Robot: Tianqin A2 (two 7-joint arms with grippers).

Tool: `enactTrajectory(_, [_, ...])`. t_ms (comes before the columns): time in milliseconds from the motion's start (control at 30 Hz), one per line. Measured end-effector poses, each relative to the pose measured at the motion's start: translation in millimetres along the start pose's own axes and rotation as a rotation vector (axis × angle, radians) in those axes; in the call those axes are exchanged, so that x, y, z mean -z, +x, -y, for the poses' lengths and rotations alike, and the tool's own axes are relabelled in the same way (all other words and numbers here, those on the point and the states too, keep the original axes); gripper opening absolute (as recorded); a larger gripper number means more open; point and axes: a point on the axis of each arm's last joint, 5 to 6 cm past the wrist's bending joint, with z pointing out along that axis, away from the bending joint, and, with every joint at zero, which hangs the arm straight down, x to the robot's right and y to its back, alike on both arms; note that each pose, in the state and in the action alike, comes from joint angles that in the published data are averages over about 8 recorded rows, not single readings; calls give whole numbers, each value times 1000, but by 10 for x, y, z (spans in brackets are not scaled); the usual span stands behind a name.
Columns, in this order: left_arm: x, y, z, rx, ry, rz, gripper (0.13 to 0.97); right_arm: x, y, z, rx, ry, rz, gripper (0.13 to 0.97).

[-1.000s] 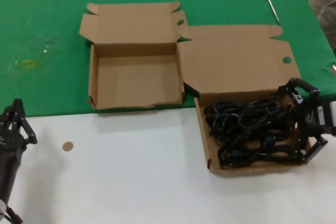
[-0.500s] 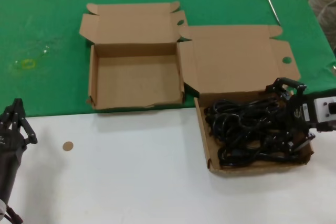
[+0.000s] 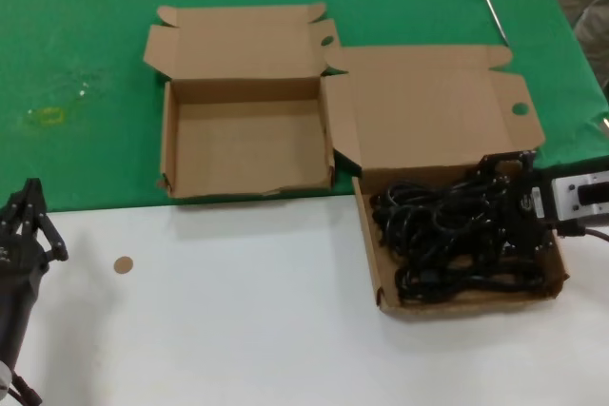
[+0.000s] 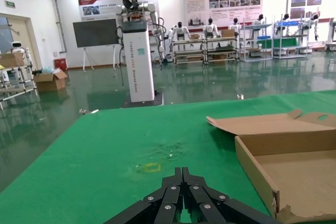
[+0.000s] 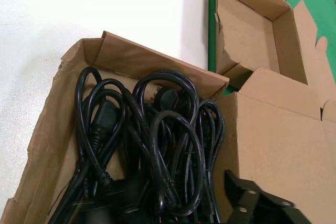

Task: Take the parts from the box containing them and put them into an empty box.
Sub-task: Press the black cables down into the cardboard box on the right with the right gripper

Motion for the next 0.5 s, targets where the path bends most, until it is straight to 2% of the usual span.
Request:
enactTrajectory(200, [0,0,0,0,0,0,152,-23,4,21,0,0,-1,516])
enactTrajectory(233, [0,0,0,0,0,0,152,-23,7,25,0,0,0,516])
enactTrajectory(500, [0,0,0,0,0,0,152,24,29,55,-8,-1,7,324])
